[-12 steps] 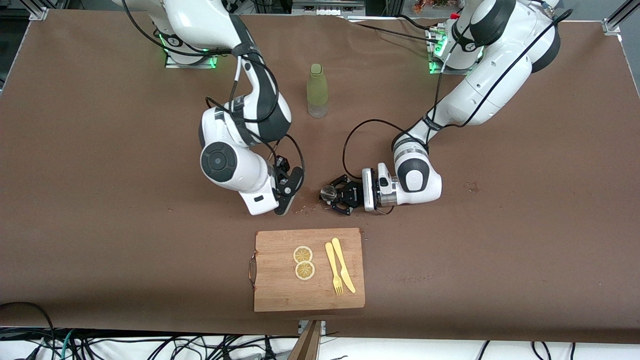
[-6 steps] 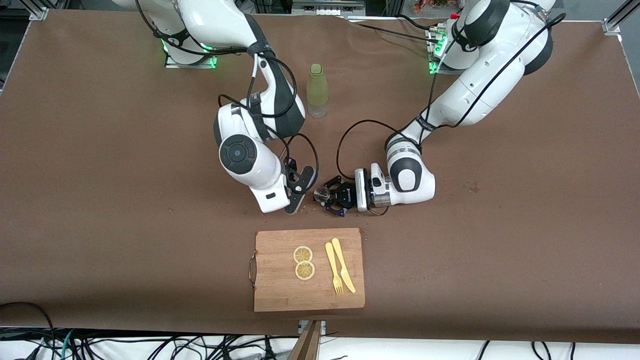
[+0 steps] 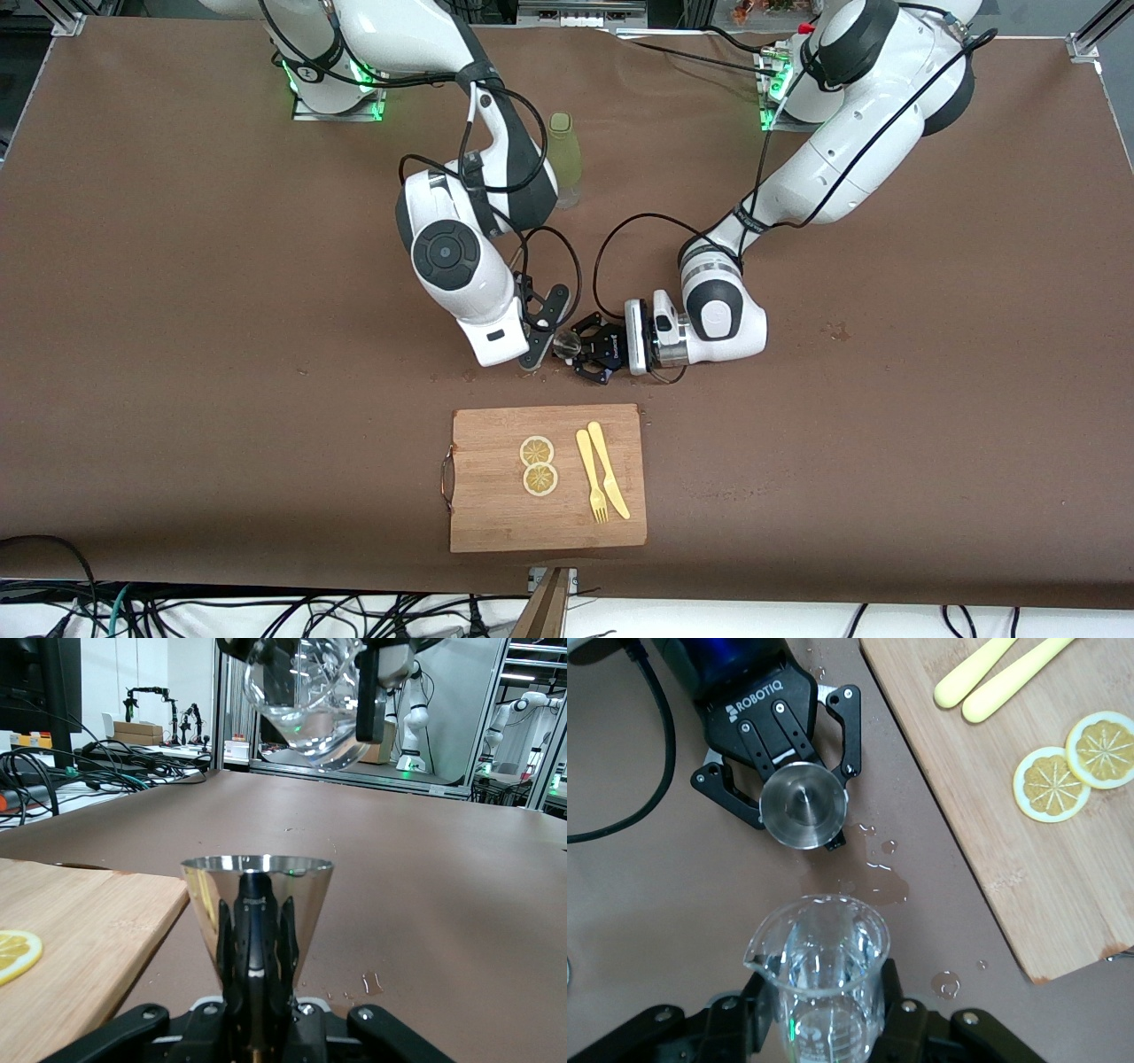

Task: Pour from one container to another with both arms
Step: 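Tilt the beaker with the right gripper, pouring liquid into the held jigger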

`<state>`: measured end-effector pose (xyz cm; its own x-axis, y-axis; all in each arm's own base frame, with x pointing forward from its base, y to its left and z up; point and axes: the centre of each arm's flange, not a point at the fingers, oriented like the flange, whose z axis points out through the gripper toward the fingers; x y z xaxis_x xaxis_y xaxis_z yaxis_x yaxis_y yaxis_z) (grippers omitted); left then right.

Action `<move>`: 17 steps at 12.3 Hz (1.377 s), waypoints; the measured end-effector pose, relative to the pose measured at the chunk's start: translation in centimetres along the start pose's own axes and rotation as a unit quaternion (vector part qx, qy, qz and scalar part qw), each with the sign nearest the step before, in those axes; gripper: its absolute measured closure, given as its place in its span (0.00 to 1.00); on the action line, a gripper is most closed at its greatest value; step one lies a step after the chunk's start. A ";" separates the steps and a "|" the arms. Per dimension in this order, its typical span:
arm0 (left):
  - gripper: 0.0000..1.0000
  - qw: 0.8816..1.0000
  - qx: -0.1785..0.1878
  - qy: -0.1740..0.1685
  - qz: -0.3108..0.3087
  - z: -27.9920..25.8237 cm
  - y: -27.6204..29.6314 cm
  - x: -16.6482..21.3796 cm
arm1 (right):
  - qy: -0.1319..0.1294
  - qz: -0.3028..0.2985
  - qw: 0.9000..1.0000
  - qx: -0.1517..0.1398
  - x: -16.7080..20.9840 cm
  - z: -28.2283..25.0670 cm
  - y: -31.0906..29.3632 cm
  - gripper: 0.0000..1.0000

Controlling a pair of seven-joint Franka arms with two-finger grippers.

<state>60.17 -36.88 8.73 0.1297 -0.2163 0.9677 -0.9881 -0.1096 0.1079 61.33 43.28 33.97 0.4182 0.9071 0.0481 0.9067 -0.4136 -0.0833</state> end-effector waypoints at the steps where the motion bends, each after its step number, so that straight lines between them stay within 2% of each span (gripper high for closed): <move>1: 0.92 1.000 0.000 0.000 0.000 0.1 0.1 0.0 | -0.002 -0.002 1.000 -0.005 0.2 -0.1 -0.3 0.50; 8: 0.92 1.000 -0.003 0.004 0.000 0.6 0.3 0.3 | -0.026 -0.003 0.999 -0.033 1.4 1.4 -2.4 0.50; 17: 0.92 1.000 -0.003 0.006 -0.002 0.7 0.4 0.3 | -0.034 -0.006 0.998 -0.058 2.5 1.9 -4.2 0.50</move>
<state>59.90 -37.69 8.93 0.1333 -0.2039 0.9699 -0.9879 -0.1057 0.1135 58.47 47.43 32.50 0.4054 0.9140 -0.0193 0.9139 -0.4047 0.0320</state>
